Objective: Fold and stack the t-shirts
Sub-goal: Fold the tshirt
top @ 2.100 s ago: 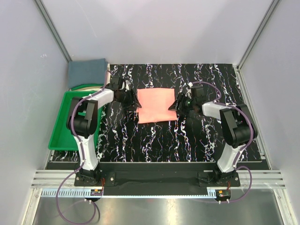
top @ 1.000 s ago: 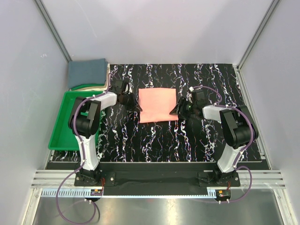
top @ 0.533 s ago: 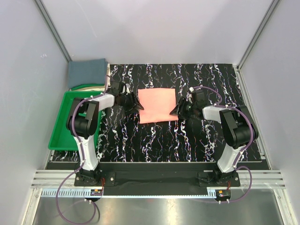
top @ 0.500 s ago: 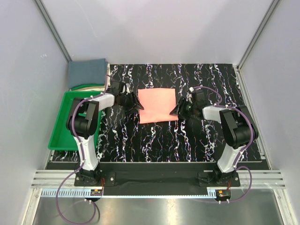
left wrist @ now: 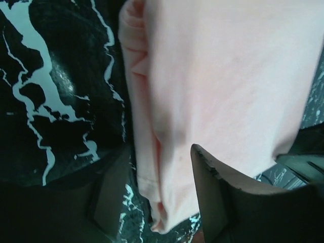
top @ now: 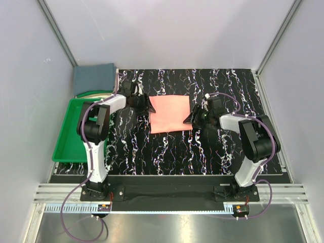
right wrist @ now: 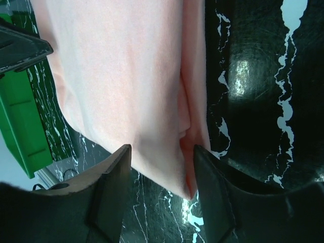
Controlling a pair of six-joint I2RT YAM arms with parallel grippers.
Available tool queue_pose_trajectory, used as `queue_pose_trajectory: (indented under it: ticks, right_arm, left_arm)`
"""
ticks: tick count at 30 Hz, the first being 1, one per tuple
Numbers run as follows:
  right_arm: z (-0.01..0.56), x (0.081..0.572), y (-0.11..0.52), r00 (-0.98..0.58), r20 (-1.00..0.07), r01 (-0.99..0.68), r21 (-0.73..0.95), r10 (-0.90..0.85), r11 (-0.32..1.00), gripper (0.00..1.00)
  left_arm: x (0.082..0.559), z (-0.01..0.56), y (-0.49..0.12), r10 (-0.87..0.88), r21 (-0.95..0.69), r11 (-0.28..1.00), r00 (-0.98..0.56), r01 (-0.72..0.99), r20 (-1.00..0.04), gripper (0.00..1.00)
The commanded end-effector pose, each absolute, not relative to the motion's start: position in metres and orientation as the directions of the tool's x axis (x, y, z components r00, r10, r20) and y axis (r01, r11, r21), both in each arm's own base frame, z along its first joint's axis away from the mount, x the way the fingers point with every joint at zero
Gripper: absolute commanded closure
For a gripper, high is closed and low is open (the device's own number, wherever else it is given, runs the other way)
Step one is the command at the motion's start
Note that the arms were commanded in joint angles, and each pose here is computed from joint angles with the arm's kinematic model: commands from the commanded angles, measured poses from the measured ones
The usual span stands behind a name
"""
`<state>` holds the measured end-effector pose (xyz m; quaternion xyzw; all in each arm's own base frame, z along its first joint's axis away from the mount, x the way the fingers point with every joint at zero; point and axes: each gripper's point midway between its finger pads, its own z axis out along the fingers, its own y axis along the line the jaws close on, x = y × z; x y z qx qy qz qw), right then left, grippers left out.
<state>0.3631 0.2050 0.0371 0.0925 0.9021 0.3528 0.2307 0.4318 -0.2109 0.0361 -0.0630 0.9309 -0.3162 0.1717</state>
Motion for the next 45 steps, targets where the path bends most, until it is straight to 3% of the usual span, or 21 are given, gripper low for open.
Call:
queue_pose_trajectory:
  ticks: [1, 5, 14, 20, 24, 38, 41, 43, 45]
  right_arm:
    - [0.061, 0.369, 0.205, -0.849, -0.411, -0.04, 0.675, 0.332, 0.736, 0.39]
    - [0.076, 0.368, 0.203, -0.833, -0.438, -0.052, 0.67, 0.337, 0.741, 0.38]
    - [0.114, 0.367, 0.199, -0.792, -0.503, -0.098, 0.665, 0.347, 0.74, 0.36]
    - [0.119, 0.362, 0.195, -0.789, -0.513, -0.1, 0.651, 0.339, 0.752, 0.35]
    - [0.117, 0.362, 0.193, -0.786, -0.51, -0.085, 0.65, 0.35, 0.755, 0.34]
    - [0.126, 0.361, 0.191, -0.77, -0.529, -0.095, 0.649, 0.357, 0.755, 0.33]
    - [0.131, 0.36, 0.191, -0.764, -0.532, -0.097, 0.655, 0.365, 0.75, 0.33]
    - [0.135, 0.359, 0.191, -0.761, -0.536, -0.102, 0.654, 0.365, 0.749, 0.33]
    - [0.137, 0.358, 0.189, -0.756, -0.541, -0.102, 0.652, 0.367, 0.751, 0.32]
  left_arm:
    - [0.437, 0.026, -0.213, -0.204, -0.586, 0.81, -0.936, 0.002, -0.286, 0.44]
    - [0.433, 0.016, -0.218, -0.193, -0.573, 0.82, -0.943, -0.003, -0.272, 0.53]
    - [0.446, 0.029, -0.236, -0.207, -0.636, 0.772, -0.945, 0.003, -0.255, 1.0]
    - [0.455, 0.08, -0.239, -0.237, -0.652, 0.758, -0.918, 0.03, -0.319, 1.0]
    - [0.456, 0.095, -0.217, -0.216, -0.475, 0.88, -0.887, 0.004, -0.409, 1.0]
    - [0.432, 0.074, -0.208, -0.225, -0.41, 0.909, -0.913, -0.071, -0.34, 1.0]
    - [0.435, 0.059, -0.203, -0.24, -0.406, 0.909, -0.919, -0.099, -0.313, 0.92]
    - [0.435, 0.049, -0.201, -0.248, -0.41, 0.905, -0.924, -0.114, -0.292, 0.79]
    - [0.435, 0.042, -0.2, -0.255, -0.412, 0.903, -0.924, -0.121, -0.286, 0.73]
